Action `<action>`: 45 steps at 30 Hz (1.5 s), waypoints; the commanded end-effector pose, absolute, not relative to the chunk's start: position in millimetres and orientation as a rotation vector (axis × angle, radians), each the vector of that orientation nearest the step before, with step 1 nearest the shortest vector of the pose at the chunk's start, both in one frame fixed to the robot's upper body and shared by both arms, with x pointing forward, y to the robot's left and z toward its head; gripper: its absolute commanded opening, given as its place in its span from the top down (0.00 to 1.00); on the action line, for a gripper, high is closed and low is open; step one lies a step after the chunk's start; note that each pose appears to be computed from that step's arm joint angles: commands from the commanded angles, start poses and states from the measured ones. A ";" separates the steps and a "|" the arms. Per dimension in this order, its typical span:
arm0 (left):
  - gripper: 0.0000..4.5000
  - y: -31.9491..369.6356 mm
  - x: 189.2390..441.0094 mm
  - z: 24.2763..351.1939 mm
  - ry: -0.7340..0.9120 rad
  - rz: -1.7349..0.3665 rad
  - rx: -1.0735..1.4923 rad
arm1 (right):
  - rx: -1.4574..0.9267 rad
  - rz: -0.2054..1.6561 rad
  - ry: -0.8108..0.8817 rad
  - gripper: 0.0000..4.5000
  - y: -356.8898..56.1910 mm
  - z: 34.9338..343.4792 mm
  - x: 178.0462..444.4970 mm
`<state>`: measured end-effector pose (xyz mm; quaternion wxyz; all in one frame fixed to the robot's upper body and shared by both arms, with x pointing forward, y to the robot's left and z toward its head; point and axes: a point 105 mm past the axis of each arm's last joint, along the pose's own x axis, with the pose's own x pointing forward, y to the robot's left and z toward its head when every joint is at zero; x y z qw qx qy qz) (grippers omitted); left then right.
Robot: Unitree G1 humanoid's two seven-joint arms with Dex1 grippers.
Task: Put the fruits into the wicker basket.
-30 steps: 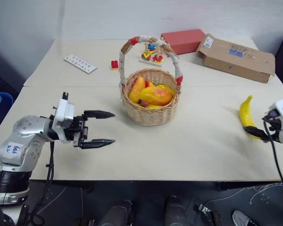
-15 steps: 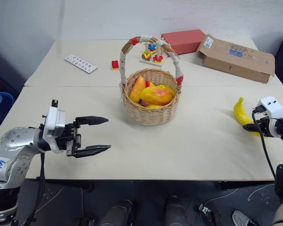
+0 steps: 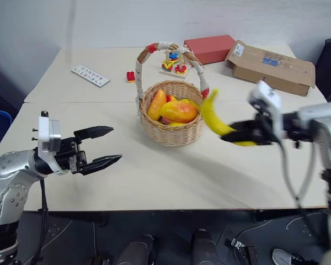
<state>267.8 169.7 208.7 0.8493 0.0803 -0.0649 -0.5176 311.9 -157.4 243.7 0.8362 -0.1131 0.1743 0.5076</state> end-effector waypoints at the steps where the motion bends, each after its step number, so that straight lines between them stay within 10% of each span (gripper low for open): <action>1: 0.00 170.6 267.9 218.0 -0.172 -1.081 0.173 | -0.185 0.974 0.285 0.73 -120.4 267.4 329.9; 10: 0.00 167.5 268.3 214.3 -0.176 -1.071 0.161 | -0.078 0.765 0.183 0.73 -65.3 270.3 383.1; 20: 0.00 170.4 268.9 213.5 -0.183 -1.048 0.164 | -0.011 0.941 0.018 0.01 -50.5 287.1 363.4; 30: 0.00 175.3 261.8 214.8 -0.182 -1.024 0.178 | -0.126 1.117 -0.029 0.01 -117.8 239.4 294.8; 35: 0.00 176.1 262.8 218.4 -0.188 -1.011 0.152 | -0.132 0.603 -0.271 0.01 -161.6 247.0 333.5; 45: 0.00 167.3 269.5 223.7 -0.205 -1.026 0.147 | -0.151 0.443 -0.395 0.01 -123.6 253.1 378.7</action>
